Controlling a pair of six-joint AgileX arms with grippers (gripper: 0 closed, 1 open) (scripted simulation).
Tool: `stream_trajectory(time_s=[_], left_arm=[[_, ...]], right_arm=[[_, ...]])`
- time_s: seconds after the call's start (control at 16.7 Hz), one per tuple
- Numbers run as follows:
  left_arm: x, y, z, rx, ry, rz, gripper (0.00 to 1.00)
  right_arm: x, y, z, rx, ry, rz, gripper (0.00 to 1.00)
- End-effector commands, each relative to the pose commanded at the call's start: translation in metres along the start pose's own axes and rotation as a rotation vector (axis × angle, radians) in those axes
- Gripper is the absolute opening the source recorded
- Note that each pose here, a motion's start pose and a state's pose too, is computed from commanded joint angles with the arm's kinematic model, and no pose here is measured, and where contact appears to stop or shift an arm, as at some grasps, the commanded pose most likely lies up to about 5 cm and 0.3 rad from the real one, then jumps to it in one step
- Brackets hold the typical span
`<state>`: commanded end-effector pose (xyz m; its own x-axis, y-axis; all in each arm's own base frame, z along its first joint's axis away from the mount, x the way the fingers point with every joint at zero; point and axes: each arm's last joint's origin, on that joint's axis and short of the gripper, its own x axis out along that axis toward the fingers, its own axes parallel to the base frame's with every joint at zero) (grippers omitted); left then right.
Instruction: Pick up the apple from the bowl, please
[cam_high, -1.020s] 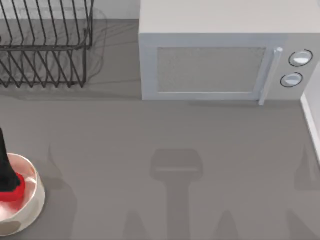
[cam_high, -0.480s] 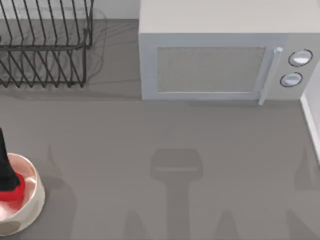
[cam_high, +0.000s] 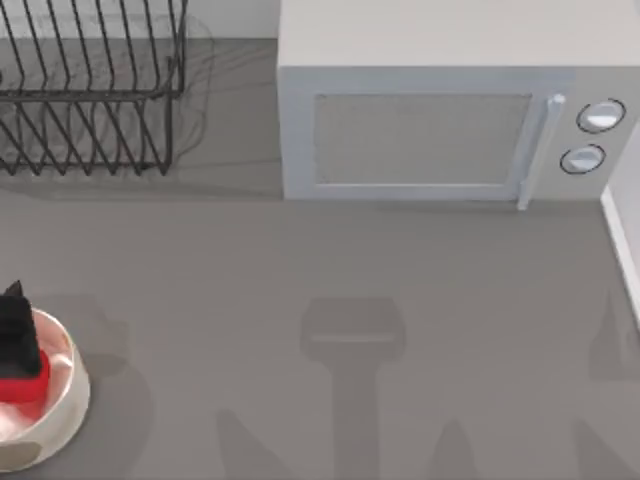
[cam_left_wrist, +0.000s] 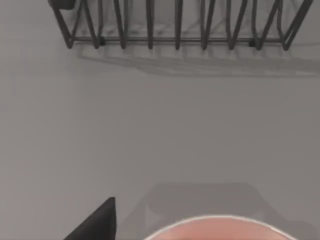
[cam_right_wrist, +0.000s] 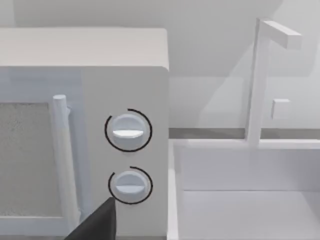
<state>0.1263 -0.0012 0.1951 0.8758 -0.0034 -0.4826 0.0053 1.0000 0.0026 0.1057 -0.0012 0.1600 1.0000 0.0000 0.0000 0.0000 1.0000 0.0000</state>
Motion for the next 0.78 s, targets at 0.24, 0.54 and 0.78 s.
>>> stream_trajectory(time_s=[0.24,0.54,0.78], left_arm=[[0.021,0.000,0.028,0.004,0.389,-0.004,1.00],[0.063,0.000,0.049,0.009,0.832,-0.008,1.00],[0.087,0.000,0.054,0.011,1.034,-0.010,1.00]], right_arm=[[0.000,0.000,0.000,0.000,0.000,0.000,1.00],[0.000,0.000,0.000,0.000,0.000,0.000,1.00],[0.000,0.000,0.000,0.000,0.000,0.000,1.00]])
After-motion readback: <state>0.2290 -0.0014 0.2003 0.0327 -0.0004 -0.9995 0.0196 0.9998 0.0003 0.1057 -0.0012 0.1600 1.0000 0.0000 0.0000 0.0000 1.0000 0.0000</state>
